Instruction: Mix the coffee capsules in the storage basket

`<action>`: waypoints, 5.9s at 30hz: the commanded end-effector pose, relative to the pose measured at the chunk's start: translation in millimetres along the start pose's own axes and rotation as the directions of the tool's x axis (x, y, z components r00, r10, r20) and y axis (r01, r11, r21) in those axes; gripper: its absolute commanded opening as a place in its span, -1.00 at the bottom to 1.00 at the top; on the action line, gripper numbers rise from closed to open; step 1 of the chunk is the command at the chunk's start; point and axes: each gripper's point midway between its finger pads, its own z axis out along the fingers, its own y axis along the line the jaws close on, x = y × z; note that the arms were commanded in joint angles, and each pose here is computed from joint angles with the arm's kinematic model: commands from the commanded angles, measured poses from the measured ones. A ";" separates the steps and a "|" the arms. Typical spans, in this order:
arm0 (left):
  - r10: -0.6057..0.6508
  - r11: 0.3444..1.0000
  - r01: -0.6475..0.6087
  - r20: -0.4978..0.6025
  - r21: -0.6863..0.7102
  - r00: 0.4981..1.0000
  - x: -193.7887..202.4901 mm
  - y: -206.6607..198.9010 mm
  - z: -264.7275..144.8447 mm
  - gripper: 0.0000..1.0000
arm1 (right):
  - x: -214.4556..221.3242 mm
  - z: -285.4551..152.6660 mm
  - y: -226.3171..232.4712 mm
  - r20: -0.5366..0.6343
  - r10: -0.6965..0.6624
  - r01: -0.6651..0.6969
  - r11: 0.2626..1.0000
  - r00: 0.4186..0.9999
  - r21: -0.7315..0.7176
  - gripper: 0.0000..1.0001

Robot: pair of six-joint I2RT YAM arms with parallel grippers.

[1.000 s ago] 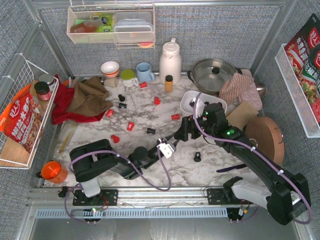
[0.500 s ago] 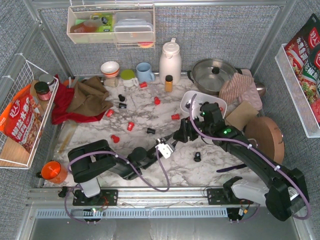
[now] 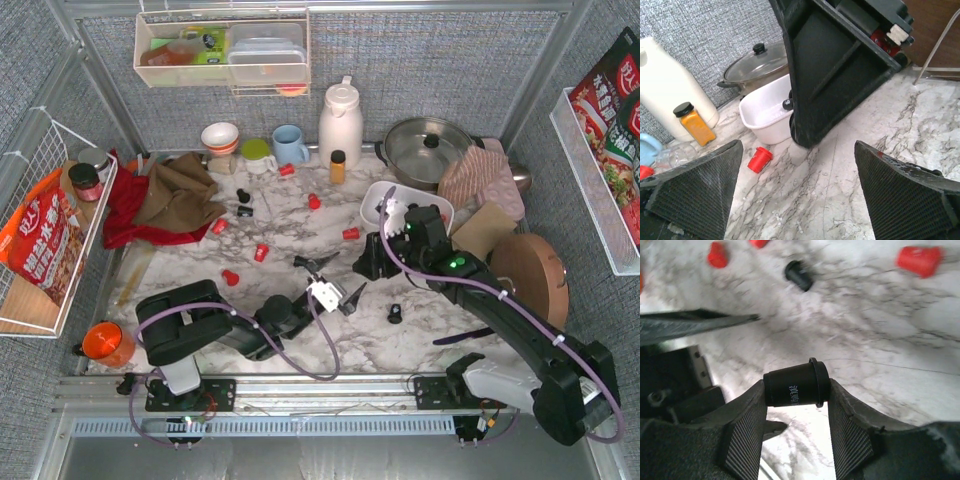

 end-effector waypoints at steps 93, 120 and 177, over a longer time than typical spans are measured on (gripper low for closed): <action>-0.273 0.958 0.232 -0.292 -0.167 0.917 0.4 11.4 16.9 -0.14 | -51.2 -32.4 -80.9 0.274 0.128 -0.192 0.956 0.953 0.223 0.60; -0.176 0.974 0.171 -0.021 -0.150 0.984 -25.7 35.3 -3.6 -0.13 | -34.4 13.4 25.7 0.155 0.014 0.023 0.971 0.988 -0.236 0.29; -0.375 0.788 0.080 -0.373 -0.610 0.849 58.1 87.1 -45.7 0.99 | -131.4 30.2 -217.0 0.281 -0.028 -0.188 0.680 0.959 0.709 0.30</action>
